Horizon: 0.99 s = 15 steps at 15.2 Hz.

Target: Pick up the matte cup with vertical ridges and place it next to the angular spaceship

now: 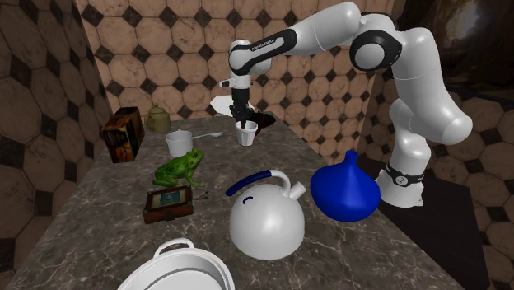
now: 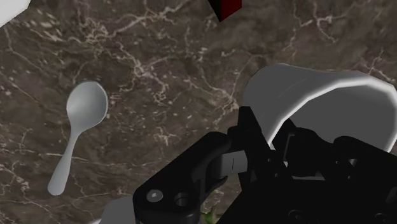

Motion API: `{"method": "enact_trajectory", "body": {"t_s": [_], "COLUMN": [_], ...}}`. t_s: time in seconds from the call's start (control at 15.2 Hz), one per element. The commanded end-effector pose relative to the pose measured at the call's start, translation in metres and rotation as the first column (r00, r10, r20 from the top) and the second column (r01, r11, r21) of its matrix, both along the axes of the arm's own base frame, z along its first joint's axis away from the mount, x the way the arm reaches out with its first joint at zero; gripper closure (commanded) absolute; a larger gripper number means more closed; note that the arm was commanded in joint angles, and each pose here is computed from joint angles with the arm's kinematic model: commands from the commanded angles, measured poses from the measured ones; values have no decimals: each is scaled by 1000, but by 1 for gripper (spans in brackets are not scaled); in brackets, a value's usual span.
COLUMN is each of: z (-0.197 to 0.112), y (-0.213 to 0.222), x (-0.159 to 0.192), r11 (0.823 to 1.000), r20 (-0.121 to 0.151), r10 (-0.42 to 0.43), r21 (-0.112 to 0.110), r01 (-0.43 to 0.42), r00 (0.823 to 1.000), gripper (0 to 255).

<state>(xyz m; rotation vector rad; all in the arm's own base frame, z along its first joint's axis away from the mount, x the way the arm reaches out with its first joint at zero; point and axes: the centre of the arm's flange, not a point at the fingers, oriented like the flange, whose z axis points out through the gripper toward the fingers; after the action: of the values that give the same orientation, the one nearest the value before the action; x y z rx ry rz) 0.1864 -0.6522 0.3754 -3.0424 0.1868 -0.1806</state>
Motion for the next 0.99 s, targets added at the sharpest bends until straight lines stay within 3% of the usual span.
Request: {"method": "enact_trajectory", "body": {"t_s": [0.0,0.46,0.53,0.86,0.92], "z": [-7,-7,-7,-7,6], "y": [0,0,0,0,-1], "x": [0,0,0,0,-1], "r11": [1000,1000,1000,1000,1000], "r20": [0,0,0,0,0], "r10": [0,0,0,0,0], "r21": [-1,-1,-1,-1,-1], "r01": [0,0,0,0,0], "r00": [1000,1000,1000,1000,1000], "gripper": [255,255,0,0,0]}}
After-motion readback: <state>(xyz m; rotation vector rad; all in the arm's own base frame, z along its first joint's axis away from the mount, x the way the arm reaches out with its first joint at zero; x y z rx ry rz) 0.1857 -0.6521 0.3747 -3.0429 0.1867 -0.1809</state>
